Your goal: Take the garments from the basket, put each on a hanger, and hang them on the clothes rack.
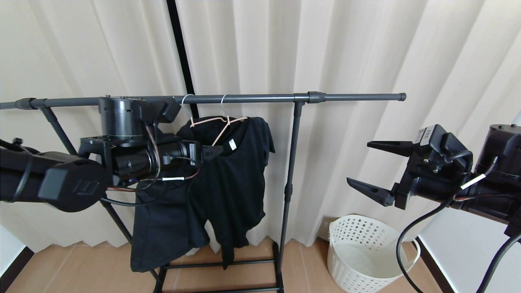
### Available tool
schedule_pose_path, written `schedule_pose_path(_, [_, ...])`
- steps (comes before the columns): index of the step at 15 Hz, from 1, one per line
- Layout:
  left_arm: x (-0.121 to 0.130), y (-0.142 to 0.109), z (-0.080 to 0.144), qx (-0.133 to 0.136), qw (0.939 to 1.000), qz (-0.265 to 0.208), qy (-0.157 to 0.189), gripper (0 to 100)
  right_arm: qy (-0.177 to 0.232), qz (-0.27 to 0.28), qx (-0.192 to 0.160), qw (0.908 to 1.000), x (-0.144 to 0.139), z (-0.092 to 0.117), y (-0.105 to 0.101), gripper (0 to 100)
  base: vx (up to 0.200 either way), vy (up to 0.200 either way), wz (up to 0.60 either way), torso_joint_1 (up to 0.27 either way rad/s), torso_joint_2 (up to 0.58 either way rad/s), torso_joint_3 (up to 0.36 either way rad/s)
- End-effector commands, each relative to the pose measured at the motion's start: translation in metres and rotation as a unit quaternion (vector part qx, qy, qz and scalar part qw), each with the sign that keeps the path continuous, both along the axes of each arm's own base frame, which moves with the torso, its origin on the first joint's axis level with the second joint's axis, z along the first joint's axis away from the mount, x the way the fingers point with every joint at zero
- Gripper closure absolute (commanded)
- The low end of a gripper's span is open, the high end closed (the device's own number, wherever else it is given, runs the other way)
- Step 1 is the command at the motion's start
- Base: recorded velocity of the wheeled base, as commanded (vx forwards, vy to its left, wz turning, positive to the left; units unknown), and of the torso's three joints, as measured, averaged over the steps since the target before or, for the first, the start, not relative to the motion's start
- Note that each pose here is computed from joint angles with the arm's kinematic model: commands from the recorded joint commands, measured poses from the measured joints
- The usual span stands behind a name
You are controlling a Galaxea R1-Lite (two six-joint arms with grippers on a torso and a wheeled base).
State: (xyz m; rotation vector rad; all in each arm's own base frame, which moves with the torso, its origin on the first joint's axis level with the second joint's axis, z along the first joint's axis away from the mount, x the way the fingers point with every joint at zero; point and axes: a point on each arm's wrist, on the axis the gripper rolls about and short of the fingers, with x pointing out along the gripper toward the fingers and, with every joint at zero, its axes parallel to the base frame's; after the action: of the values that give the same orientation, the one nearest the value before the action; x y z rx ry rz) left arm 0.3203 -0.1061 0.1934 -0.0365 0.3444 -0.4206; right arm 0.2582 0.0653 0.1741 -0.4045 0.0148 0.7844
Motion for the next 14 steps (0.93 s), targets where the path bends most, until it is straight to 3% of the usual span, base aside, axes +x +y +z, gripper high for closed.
schedule_pose_path(1, [-0.043,0.015,0.038,-0.009,0.9994,0.002,-0.032,0,-0.017,0.002,0.004,0.9999,-0.007,0.009,-0.001,0,0.0,0.0,0.0,0.0,0.0,0.0])
schedule_pose_path(5, [-0.09,0.034,0.055,-0.007,0.9995,0.011,-0.029,0,-0.034,0.004,0.009,0.9994,-0.02,0.018,-0.004,0,0.0,0.0,0.0,0.0,0.0,0.0])
schedule_pose_path(11, [-0.15,0.048,0.035,-0.005,0.9997,-0.004,-0.023,0,-0.063,0.017,0.015,0.9977,-0.049,0.03,0.0,0,0.0,0.0,0.0,0.0,0.0,0.0])
schedule_pose_path(14, [-0.18,0.056,0.012,0.02,0.9995,-0.017,-0.02,0,-0.108,0.008,0.027,0.9937,-0.073,0.046,-0.006,0,0.0,0.0,0.0,0.0,0.0,0.0])
